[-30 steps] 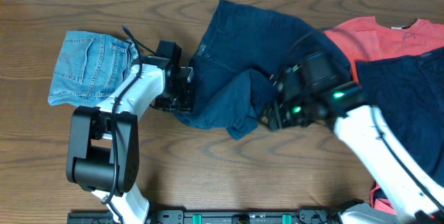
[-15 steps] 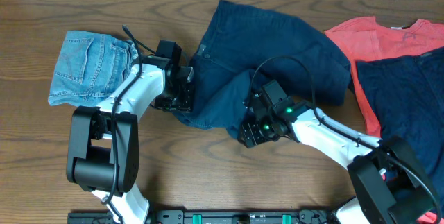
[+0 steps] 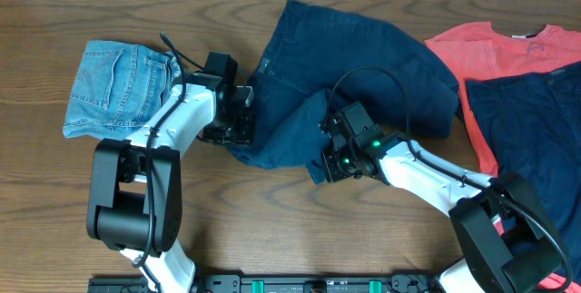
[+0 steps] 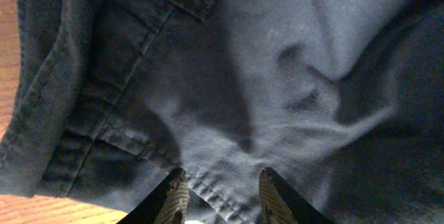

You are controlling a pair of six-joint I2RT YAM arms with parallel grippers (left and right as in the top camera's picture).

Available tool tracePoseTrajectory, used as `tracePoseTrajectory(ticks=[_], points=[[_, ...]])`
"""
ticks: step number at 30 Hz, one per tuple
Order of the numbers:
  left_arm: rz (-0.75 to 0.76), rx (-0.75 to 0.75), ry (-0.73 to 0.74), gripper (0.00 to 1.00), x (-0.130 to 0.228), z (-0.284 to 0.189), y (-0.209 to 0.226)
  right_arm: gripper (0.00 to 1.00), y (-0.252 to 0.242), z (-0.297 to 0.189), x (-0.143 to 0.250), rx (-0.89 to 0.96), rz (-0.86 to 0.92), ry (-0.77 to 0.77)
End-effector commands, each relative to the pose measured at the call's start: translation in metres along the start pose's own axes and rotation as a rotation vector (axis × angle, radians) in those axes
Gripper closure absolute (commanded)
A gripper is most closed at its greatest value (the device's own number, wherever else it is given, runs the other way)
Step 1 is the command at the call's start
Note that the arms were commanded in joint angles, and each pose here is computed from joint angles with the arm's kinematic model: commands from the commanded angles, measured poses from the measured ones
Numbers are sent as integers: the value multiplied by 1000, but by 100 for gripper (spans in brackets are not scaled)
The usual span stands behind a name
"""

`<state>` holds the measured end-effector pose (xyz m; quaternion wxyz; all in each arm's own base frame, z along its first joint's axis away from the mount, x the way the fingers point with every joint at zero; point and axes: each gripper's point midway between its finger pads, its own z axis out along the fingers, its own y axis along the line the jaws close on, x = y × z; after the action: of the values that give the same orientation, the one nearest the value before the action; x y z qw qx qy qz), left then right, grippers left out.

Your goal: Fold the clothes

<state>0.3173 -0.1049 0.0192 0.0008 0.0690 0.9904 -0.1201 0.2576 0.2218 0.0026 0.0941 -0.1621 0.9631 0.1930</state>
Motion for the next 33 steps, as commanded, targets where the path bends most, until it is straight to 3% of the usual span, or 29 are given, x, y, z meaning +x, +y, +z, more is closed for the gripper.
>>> tracePoseTrajectory(ticks=[1, 7, 12, 17, 21, 29, 33], points=[[11, 8, 7, 64, 1, 2, 0, 99, 3, -13, 4, 3, -69, 41], [12, 9, 3, 64, 0, 2, 0, 99, -30, -107, -11, 318, -93, 119], [14, 9, -8, 64, -2, 2, -1, 99, -32, -210, -55, 543, -137, 3], [14, 9, -8, 64, -2, 2, -1, 99, -15, -272, -85, 582, -234, -120], [8, 8, 18, 64, 4, 2, 0, 99, -11, -281, -91, 577, -235, -152], [-13, 38, 20, 64, 5, -21, -5, 99, -14, -265, -77, 559, -235, -64], [-16, 102, -13, 50, 4, -42, -16, 99, -12, -248, -51, 498, -266, 90]])
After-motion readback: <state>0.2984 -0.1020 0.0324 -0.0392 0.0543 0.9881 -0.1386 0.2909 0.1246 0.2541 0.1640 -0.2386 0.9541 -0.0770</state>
